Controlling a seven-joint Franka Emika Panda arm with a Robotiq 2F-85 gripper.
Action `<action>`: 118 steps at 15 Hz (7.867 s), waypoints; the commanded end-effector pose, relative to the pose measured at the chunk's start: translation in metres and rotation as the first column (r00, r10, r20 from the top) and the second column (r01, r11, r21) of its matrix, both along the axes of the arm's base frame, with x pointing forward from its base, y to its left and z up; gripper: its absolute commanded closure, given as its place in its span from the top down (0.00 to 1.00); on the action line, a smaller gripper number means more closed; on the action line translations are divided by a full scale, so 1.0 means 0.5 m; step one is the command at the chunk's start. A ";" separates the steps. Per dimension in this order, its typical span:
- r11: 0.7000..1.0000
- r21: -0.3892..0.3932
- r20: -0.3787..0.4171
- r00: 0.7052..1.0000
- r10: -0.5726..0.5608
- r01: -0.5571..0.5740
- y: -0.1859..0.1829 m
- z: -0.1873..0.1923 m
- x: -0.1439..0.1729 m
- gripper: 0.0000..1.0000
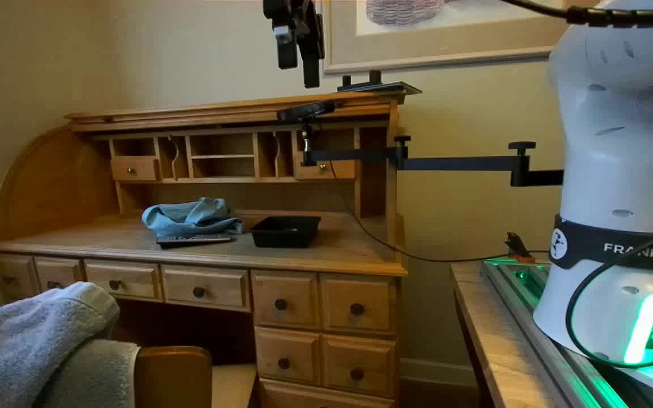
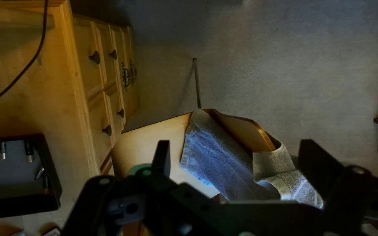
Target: Place the towel on the seat of the chair
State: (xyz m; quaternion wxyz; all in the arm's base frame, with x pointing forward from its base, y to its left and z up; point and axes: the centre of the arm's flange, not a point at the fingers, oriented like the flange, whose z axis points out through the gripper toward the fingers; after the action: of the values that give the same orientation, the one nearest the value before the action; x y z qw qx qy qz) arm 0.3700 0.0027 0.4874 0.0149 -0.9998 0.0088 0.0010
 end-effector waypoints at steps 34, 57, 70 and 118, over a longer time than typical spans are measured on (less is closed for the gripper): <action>1.000 0.000 0.000 1.000 0.000 0.000 0.000 0.000 0.000 1.00; 0.830 -0.016 0.110 0.824 0.556 -0.558 0.042 -0.026 0.096 1.00; 0.820 0.011 0.078 0.818 0.570 -0.573 0.042 -0.120 0.170 1.00; 0.884 0.289 0.061 0.929 0.366 -0.368 0.302 -0.569 0.484 0.05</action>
State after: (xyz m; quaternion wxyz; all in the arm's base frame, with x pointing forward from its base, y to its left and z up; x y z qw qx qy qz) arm 0.6050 0.1502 0.2036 0.1690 -0.9684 -0.1836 0.0004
